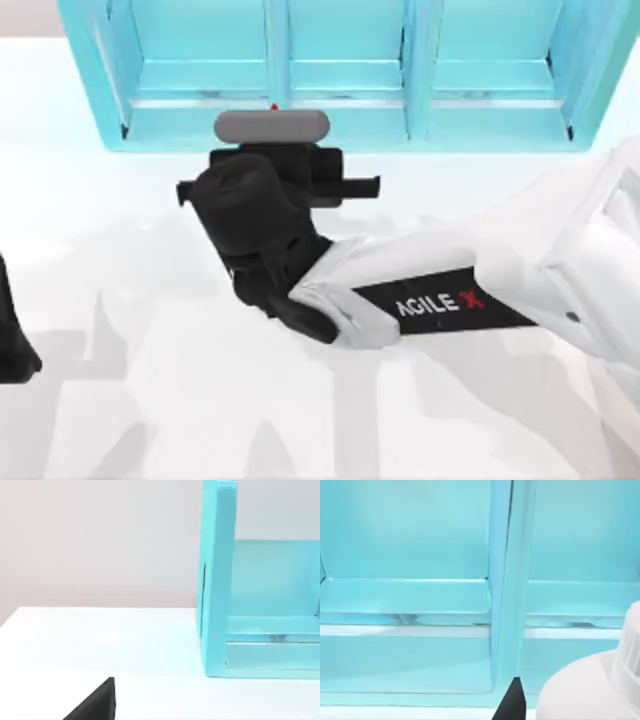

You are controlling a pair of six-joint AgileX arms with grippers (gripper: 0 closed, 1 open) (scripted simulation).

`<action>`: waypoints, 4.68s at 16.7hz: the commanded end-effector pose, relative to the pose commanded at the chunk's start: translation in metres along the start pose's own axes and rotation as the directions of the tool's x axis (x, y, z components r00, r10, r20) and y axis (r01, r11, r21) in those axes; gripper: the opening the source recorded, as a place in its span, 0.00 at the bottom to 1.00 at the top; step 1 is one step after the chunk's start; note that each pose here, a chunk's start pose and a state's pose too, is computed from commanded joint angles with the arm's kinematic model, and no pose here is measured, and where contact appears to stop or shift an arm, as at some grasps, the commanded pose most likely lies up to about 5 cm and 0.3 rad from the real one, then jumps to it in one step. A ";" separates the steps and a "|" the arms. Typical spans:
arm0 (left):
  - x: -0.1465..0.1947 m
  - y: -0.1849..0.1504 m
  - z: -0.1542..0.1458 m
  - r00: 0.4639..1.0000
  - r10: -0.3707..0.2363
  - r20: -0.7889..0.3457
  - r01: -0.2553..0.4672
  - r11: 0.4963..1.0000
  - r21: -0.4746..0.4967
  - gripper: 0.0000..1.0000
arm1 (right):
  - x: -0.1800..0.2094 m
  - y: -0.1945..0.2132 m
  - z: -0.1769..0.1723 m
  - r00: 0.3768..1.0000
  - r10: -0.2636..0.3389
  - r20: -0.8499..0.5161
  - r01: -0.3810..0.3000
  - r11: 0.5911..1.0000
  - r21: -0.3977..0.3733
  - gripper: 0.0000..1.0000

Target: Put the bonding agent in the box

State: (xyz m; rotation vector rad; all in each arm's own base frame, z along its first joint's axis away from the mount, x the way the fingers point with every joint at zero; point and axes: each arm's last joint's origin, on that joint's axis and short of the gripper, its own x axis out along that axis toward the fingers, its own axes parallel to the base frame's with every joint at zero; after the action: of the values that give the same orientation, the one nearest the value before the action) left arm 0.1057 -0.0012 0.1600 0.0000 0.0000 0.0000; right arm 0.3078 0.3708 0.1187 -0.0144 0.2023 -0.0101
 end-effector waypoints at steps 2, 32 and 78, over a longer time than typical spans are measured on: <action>0.000 0.000 0.000 1.000 0.000 0.000 0.000 1.000 0.000 1.00 | 0.001 0.001 0.012 1.000 0.025 0.008 -0.025 1.000 -0.007 0.00; 0.000 0.000 0.000 1.000 0.000 0.000 0.000 1.000 0.000 1.00 | -0.086 -0.591 -0.023 0.639 0.761 -0.111 -0.766 0.616 -0.182 0.00; 0.000 0.000 0.000 1.000 0.000 0.000 0.000 1.000 0.000 1.00 | -0.064 -0.556 -0.051 0.711 0.703 -0.014 -0.700 0.705 -0.113 0.83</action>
State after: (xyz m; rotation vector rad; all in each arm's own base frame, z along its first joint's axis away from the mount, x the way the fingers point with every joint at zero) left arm 0.1057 -0.0012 0.1600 0.0000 0.0000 0.0000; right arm 0.2304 -0.1852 0.0897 -0.0472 0.1672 0.7781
